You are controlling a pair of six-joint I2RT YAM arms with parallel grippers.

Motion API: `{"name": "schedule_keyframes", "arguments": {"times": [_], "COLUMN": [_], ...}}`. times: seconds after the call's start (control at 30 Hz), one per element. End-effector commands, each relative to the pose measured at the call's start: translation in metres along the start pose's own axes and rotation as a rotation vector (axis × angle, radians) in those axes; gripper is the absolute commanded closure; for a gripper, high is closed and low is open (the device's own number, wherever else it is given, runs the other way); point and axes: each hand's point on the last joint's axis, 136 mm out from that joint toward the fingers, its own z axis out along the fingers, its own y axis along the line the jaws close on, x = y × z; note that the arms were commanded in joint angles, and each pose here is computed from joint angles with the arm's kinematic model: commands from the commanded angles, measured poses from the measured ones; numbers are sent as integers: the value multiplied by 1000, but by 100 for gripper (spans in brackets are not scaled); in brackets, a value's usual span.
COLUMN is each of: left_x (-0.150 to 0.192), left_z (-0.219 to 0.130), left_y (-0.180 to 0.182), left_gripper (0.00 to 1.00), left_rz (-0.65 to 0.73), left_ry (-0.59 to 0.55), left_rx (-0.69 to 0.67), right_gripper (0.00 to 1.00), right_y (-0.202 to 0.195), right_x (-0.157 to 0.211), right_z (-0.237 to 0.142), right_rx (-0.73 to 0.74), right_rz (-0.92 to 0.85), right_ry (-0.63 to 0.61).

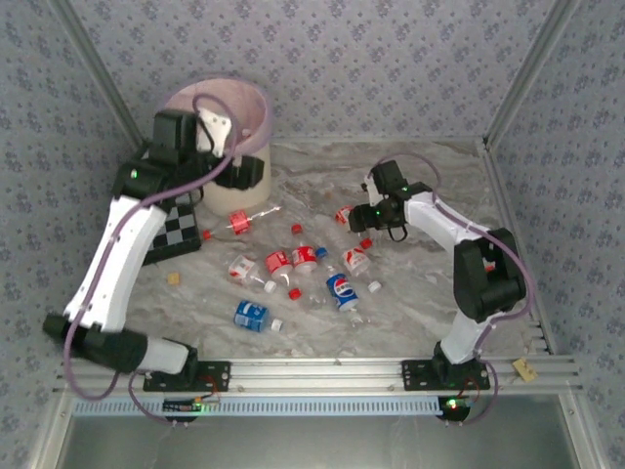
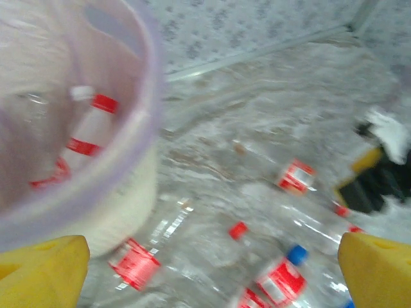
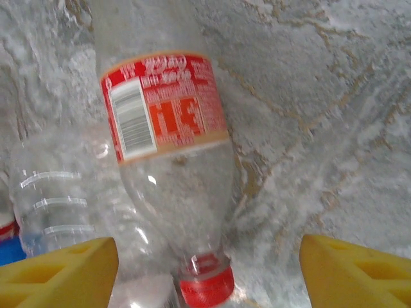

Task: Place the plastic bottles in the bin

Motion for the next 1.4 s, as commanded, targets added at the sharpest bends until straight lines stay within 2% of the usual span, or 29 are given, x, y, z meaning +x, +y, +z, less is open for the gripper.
{"name": "schedule_keyframes", "arguments": {"times": [0.0, 0.1, 0.2, 0.37, 0.5, 0.67, 0.8, 1.03, 1.1, 1.17, 1.23, 1.37], "left_x": [2, 29, 54, 97, 116, 116, 116, 114, 100, 84, 69, 36], "left_z": [-2, 1, 8, 39, 55, 62, 71, 95, 100, 103, 108, 116], "left_y": [-31, -47, -58, -69, -67, -67, -71, -92, -106, -126, -142, -162], "left_gripper": [2, 2, 2, 2, 2, 2, 2, 2, 2, 3, 3, 3], "left_rz": [-76, -134, -190, -333, -381, -383, -419, -486, -530, -548, -528, -514], "left_ry": [-110, -96, -87, -76, -50, -39, -28, -18, -64, -82, -90, -179], "left_rx": [129, 168, 187, 230, 213, 202, 214, 266, 345, 448, 478, 526], "right_gripper": [21, 17, 5, 5, 11, 23, 38, 46, 48, 53, 53, 53], "right_y": [4, 5, 5, -2, -11, -21, -34, -50, -46, -32, -14, 11], "right_x": [-9, -12, -14, -15, -16, -17, -18, -27, -25, -22, -26, -14], "right_z": [12, 24, 35, 51, 58, 56, 39, -10, -28, -44, -61, -83], "right_rx": [-9, -16, -17, -2, 7, -3, 5, 4, -44, -172, -326, -468], "right_rz": [-10, -4, 4, 27, 61, 103, 130, 133, 148, 181, 217, 252], "right_ry": [11, 26, 43, 63, 68, 56, 23, -26, -58, -99, -155, -199]}}
